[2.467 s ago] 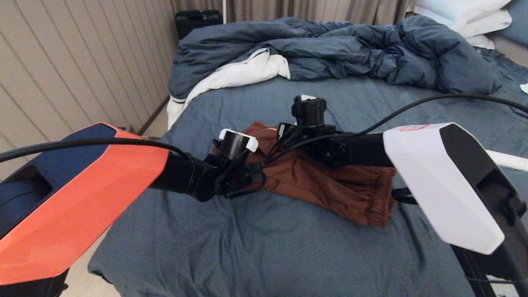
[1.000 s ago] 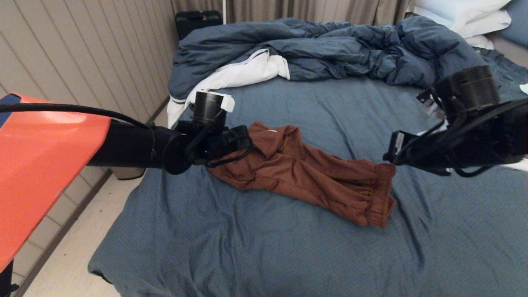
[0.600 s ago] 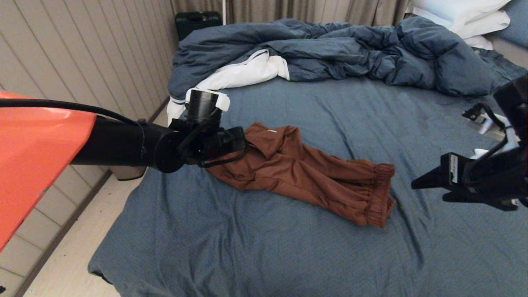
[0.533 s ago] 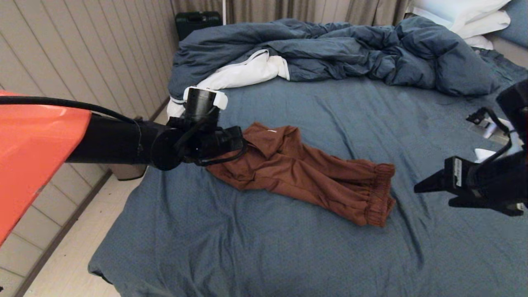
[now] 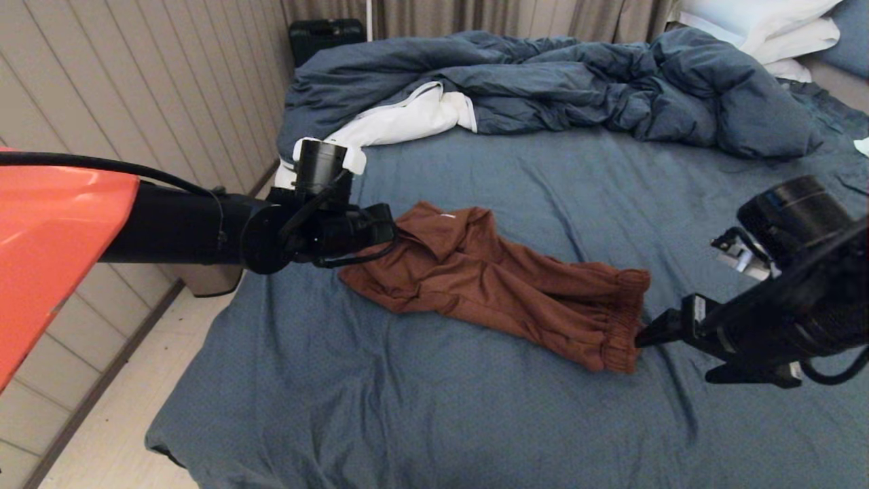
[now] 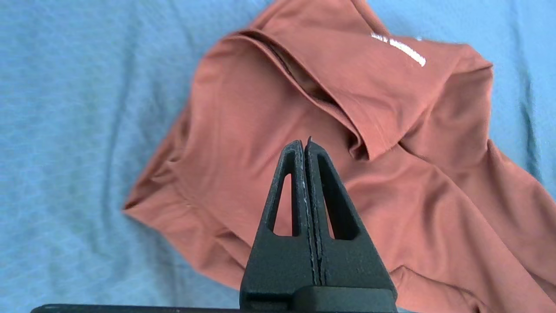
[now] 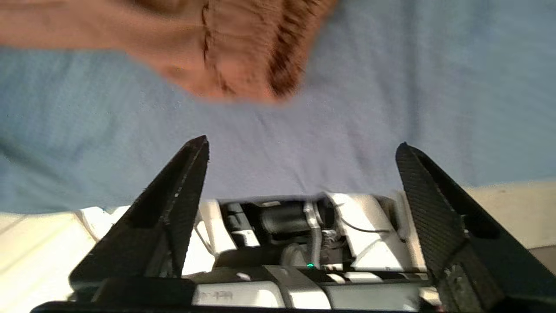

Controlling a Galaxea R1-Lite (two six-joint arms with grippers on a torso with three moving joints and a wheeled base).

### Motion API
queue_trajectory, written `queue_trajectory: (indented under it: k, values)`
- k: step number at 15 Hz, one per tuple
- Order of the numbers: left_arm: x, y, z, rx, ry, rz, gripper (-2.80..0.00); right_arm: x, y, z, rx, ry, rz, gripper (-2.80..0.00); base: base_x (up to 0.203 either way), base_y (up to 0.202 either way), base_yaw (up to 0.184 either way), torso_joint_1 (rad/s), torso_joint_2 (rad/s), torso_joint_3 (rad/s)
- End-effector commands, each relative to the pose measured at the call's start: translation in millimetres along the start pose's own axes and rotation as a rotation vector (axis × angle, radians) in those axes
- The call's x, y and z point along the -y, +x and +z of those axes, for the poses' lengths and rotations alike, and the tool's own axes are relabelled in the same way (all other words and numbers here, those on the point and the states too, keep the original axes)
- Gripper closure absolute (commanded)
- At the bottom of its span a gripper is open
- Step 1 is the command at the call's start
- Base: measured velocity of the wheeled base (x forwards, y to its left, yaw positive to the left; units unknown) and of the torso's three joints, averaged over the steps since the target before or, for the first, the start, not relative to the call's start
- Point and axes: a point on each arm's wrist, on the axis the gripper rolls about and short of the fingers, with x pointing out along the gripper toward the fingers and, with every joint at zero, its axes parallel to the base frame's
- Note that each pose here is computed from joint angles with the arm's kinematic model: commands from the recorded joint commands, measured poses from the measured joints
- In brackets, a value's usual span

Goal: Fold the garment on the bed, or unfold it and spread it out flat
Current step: Fold the brown shorts

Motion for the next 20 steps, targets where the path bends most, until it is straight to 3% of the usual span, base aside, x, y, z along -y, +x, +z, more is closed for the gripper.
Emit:
queue_trajectory:
  k: [1, 8, 13, 14, 20]
  values:
    - [0.0, 1, -2, -0.002, -0.002, 0.001, 0.00, 0, 26, 2, -0.043, 0.010, -0.019, -2.80, 0.000, 0.000, 0.000, 0.000, 0.00, 0.000]
    - [-1.3, 5, -6, -0.014, -0.002, 0.007, 0.00, -16, 95, 21, -0.043, 0.015, -0.009, -2.80, 0.000, 0.000, 0.000, 0.000, 0.00, 0.000]
    - [2.1, 6, -13, -0.033, 0.006, 0.001, 0.00, -28, 117, 26, -0.061, 0.018, -0.010, -2.80, 0.000, 0.000, 0.000, 0.000, 0.00, 0.000]
    - [2.5, 6, -13, -0.034, 0.006, 0.000, 0.00, -33, 121, 28, -0.059, 0.020, -0.007, 0.00, 0.000, 0.000, 0.000, 0.000, 0.00, 0.000]
    - [2.8, 5, -14, -0.036, 0.006, 0.000, 0.00, -45, 113, 34, 0.006, 0.002, 0.004, 0.00, 0.000, 0.000, 0.000, 0.000, 0.00, 0.000]
